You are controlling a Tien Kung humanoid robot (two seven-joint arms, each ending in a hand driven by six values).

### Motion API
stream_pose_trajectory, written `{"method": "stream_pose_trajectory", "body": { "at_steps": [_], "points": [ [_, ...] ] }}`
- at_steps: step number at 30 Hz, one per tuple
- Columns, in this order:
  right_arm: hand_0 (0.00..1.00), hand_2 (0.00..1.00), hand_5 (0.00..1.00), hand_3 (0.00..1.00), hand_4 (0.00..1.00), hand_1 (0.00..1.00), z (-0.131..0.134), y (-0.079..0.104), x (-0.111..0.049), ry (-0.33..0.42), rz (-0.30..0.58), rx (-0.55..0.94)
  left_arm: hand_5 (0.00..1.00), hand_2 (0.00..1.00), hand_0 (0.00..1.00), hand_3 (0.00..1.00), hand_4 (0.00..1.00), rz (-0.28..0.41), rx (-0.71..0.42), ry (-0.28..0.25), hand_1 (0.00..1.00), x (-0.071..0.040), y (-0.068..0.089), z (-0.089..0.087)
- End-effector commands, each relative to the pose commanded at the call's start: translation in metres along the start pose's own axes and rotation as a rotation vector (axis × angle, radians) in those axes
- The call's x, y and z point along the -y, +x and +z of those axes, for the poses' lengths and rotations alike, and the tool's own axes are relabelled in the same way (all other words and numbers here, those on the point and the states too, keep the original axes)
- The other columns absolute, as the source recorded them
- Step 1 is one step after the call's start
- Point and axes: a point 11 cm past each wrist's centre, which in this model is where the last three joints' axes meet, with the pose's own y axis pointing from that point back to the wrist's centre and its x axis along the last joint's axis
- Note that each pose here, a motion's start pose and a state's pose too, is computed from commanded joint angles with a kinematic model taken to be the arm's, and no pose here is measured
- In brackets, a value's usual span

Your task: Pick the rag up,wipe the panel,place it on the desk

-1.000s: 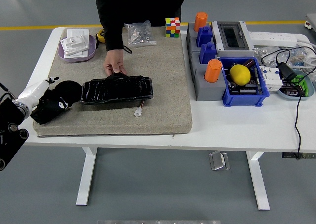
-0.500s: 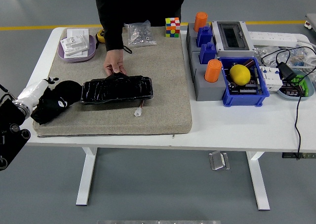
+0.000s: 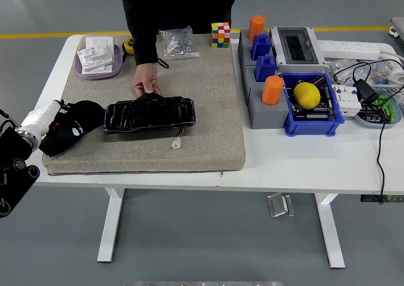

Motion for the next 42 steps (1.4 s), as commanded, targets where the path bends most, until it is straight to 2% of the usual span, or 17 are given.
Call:
{"method": "stream_pose_trajectory", "body": {
  "at_steps": [4, 5, 10, 11, 16, 17, 22, 23, 34, 42],
  "points": [
    [0.726, 0.668, 0.428, 0.580, 0.998, 0.588, 0.000, 0.000, 0.000, -0.002, -0.001, -0.005, 0.103, 0.619, 0.418, 0.507, 0.542, 0.030, -0.018, -0.009, 0.369, 0.000, 0.003, 0.001],
    [0.726, 0.669, 0.427, 0.579, 0.998, 0.587, 0.000, 0.000, 0.000, -0.002, -0.001, -0.003, 0.002, 0.520, 0.378, 0.447, 0.515, 0.034, -0.025, -0.010, 0.290, 0.000, 0.003, 0.001],
    [0.726, 0.669, 0.427, 0.579, 0.998, 0.587, 0.000, -0.001, 0.000, -0.002, -0.003, -0.003, 0.002, 0.520, 0.378, 0.447, 0.515, 0.038, -0.035, -0.006, 0.290, 0.000, 0.002, 0.000],
    [0.727, 0.669, 0.426, 0.580, 0.998, 0.587, 0.000, -0.001, 0.000, -0.002, -0.003, -0.002, 0.002, 0.492, 0.358, 0.409, 0.464, 0.036, -0.035, -0.005, 0.242, 0.000, 0.002, 0.000],
    [0.727, 0.669, 0.426, 0.580, 0.998, 0.587, 0.002, -0.002, 0.000, -0.005, -0.004, -0.002, 0.002, 0.492, 0.358, 0.409, 0.464, 0.036, -0.034, -0.001, 0.242, -0.001, 0.001, -0.001],
    [0.726, 0.669, 0.425, 0.579, 0.998, 0.587, 0.002, -0.002, 0.000, -0.005, -0.004, -0.002, 0.002, 0.485, 0.330, 0.392, 0.385, 0.039, -0.037, -0.001, 0.213, -0.001, 0.000, -0.002],
    [0.726, 0.669, 0.425, 0.579, 0.998, 0.587, 0.003, -0.003, 0.000, -0.006, -0.004, -0.003, 0.002, 0.485, 0.330, 0.392, 0.385, 0.053, -0.044, 0.005, 0.213, -0.001, 0.000, -0.004],
    [0.725, 0.669, 0.425, 0.579, 0.998, 0.588, 0.003, -0.003, 0.000, -0.007, -0.004, -0.003, 0.002, 0.465, 0.281, 0.356, 0.276, 0.054, -0.044, 0.005, 0.168, -0.001, 0.001, -0.004],
    [0.725, 0.669, 0.423, 0.579, 0.998, 0.588, 0.004, -0.005, 0.001, -0.010, -0.007, -0.009, 0.002, 0.457, 0.272, 0.316, 0.254, 0.076, -0.097, -0.005, 0.152, -0.004, 0.002, -0.002],
    [0.725, 0.669, 0.421, 0.578, 0.998, 0.588, 0.004, -0.003, 0.001, -0.011, -0.005, -0.016, 0.002, 0.456, 0.259, 0.326, 0.255, 0.132, -0.127, -0.044, 0.143, -0.006, 0.022, 0.013]
  ]
}}
